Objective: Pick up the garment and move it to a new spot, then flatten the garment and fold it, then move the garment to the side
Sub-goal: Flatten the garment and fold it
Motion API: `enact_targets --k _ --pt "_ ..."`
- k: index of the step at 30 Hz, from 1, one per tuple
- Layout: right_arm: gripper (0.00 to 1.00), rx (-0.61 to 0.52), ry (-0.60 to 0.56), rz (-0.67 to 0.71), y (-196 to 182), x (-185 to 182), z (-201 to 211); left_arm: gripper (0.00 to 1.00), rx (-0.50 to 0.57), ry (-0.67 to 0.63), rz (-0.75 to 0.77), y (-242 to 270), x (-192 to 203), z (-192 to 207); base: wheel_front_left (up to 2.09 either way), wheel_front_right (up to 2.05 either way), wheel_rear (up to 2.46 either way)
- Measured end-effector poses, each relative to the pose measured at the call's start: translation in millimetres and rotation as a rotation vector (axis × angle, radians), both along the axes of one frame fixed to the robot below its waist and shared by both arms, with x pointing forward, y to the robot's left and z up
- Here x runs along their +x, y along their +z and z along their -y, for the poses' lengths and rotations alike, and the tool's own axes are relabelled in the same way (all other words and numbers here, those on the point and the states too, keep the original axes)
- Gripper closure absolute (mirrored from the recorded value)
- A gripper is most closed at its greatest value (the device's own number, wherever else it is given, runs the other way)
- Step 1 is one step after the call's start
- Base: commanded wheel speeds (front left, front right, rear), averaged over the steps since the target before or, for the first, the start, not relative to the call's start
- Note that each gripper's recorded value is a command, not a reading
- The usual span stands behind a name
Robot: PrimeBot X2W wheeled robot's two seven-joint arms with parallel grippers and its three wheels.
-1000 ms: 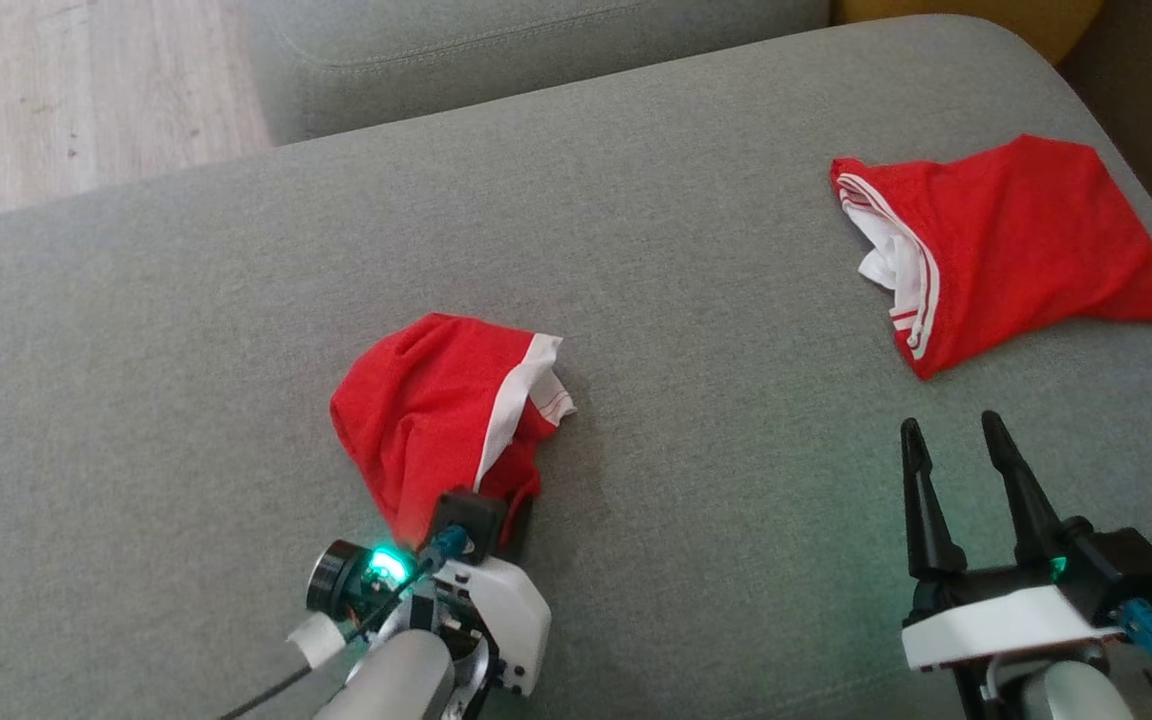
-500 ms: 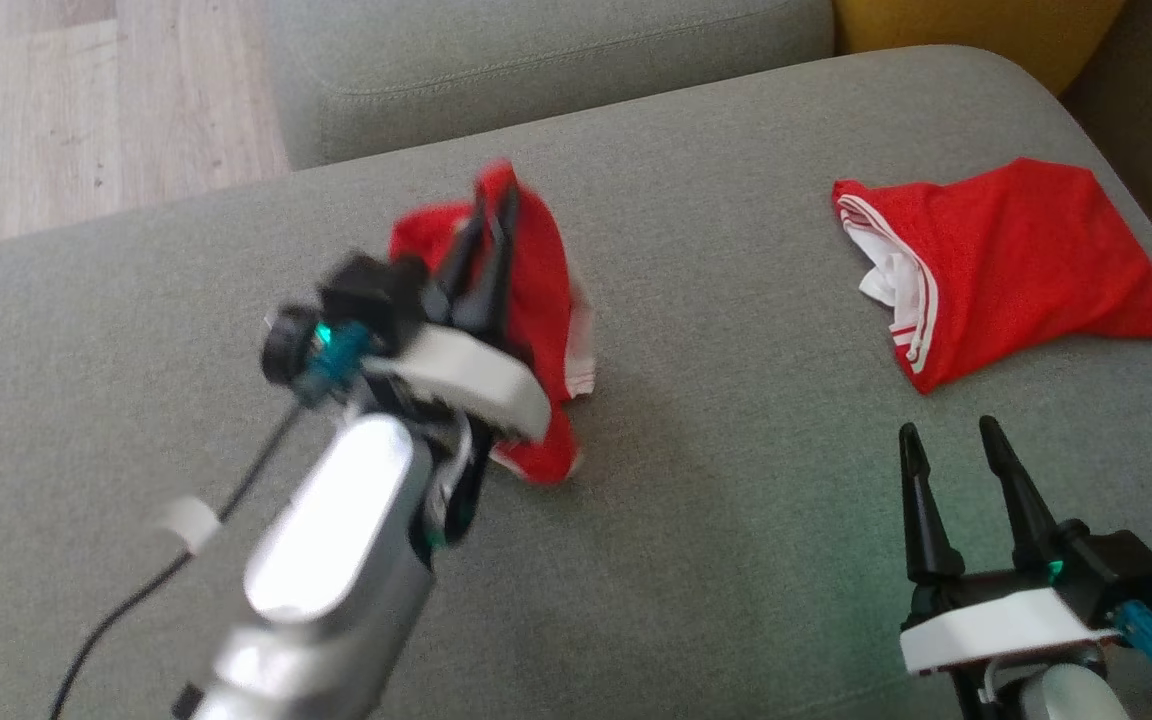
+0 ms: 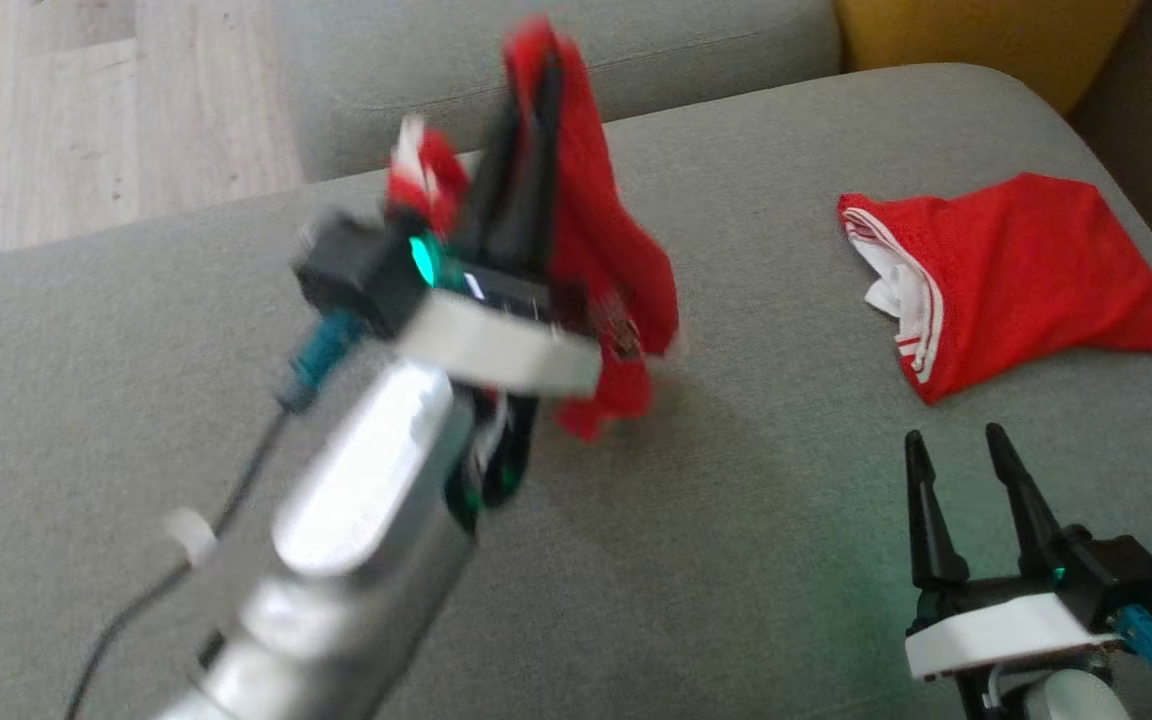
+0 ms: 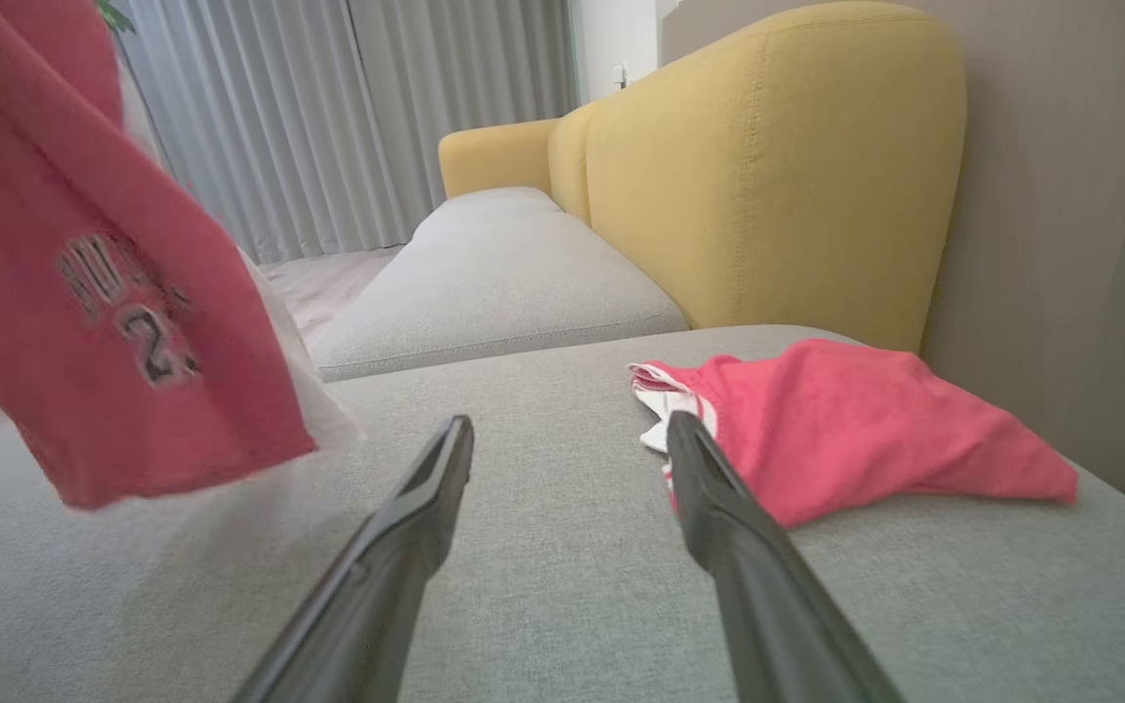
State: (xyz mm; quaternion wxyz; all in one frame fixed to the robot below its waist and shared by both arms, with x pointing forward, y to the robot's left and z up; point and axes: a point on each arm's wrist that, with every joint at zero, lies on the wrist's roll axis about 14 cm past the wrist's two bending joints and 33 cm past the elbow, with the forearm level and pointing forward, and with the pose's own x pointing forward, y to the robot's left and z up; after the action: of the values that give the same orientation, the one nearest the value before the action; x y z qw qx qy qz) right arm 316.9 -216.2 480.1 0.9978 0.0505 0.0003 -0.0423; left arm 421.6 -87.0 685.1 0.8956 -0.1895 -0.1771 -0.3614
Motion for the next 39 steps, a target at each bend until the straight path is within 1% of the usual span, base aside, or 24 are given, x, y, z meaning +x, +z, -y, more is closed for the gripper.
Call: enact_targets --k 2,4,7,11,13,16,19,23,24,25,26,27,30,32,34,36,39 --pt "0.0 0.001 0.016 -0.003 -1.0 3.1 -4.6 1.0 0.049 -0.015 -0.083 -39.2 -5.8 0.8 0.0 0.0 0.0" --pt "0.0 0.001 0.027 -0.007 -2.2 6.3 -7.6 1.0 0.105 -0.029 -0.201 -91.9 -17.9 -3.2 0.0 0.0 0.0" --pt "0.0 0.001 0.041 -0.014 -4.4 11.6 -11.1 1.0 0.197 -0.075 -0.329 -159.2 -51.9 -12.8 0.0 0.0 0.0" --pt "0.0 -0.006 0.065 -0.031 -9.4 18.6 -17.3 1.0 0.302 -0.146 -0.441 -219.6 -98.9 -29.4 0.0 0.0 0.0" --pt "0.0 -0.005 0.076 -0.037 -11.6 21.8 -20.3 1.0 0.35 -0.131 -0.517 -248.8 -116.0 -45.9 0.0 0.0 0.0" --pt "0.0 -0.004 0.091 -0.042 -13.3 26.1 -24.5 1.0 0.389 -0.082 -0.595 -275.0 -129.3 -70.9 0.0 0.0 0.0" --pt "0.0 -0.002 0.113 -0.043 -14.0 29.6 -31.5 1.0 0.409 -0.02 -0.618 -284.3 -125.8 -90.0 0.0 0.0 0.0" --pt "0.0 -0.002 0.123 -0.041 -13.5 30.8 -34.4 1.0 0.416 0.018 -0.63 -288.3 -121.9 -100.3 0.0 0.0 0.0" --pt "0.0 -0.002 0.124 -0.039 -13.0 30.9 -34.9 0.91 0.418 0.025 -0.633 -289.3 -121.4 -102.7 0.0 0.0 0.0" --pt "0.0 -0.002 0.125 -0.038 -12.6 30.8 -35.0 0.55 0.422 0.03 -0.638 -291.2 -121.7 -104.6 0.0 0.0 0.0" --pt "0.0 -0.002 0.125 -0.036 -12.1 30.6 -35.1 0.1 0.428 0.028 -0.646 -294.1 -123.6 -105.6 0.0 0.0 0.0" --pt "0.0 -0.002 0.124 -0.035 -11.7 30.1 -34.9 0.0 0.438 0.024 -0.657 -298.1 -126.5 -106.8 0.0 0.0 0.0" --pt "0.0 -0.002 0.117 -0.024 -8.3 28.0 -32.7 0.0 0.473 0.022 -0.729 -312.3 -137.9 -113.0 0.0 0.0 0.0" --pt "0.0 -0.003 0.108 -0.016 -5.6 26.0 -30.0 0.0 0.511 0.055 -0.783 -321.3 -142.1 -126.1 0.0 0.0 0.0" --pt "0.0 -0.004 0.099 -0.009 -3.3 23.2 -27.1 0.0 0.52 0.117 -0.795 -319.2 -138.1 -143.8 0.0 0.0 0.0" --pt "0.0 -0.004 0.089 -0.01 -3.9 18.8 -24.4 0.0 0.504 0.229 -0.773 -307.9 -124.1 -169.7 0.0 0.0 0.0" --pt "0.0 -0.003 0.084 -0.015 -5.2 14.2 -23.1 0.0 0.51 0.309 -0.758 -291.7 -113.2 -194.6 0.0 0.0 0.0"
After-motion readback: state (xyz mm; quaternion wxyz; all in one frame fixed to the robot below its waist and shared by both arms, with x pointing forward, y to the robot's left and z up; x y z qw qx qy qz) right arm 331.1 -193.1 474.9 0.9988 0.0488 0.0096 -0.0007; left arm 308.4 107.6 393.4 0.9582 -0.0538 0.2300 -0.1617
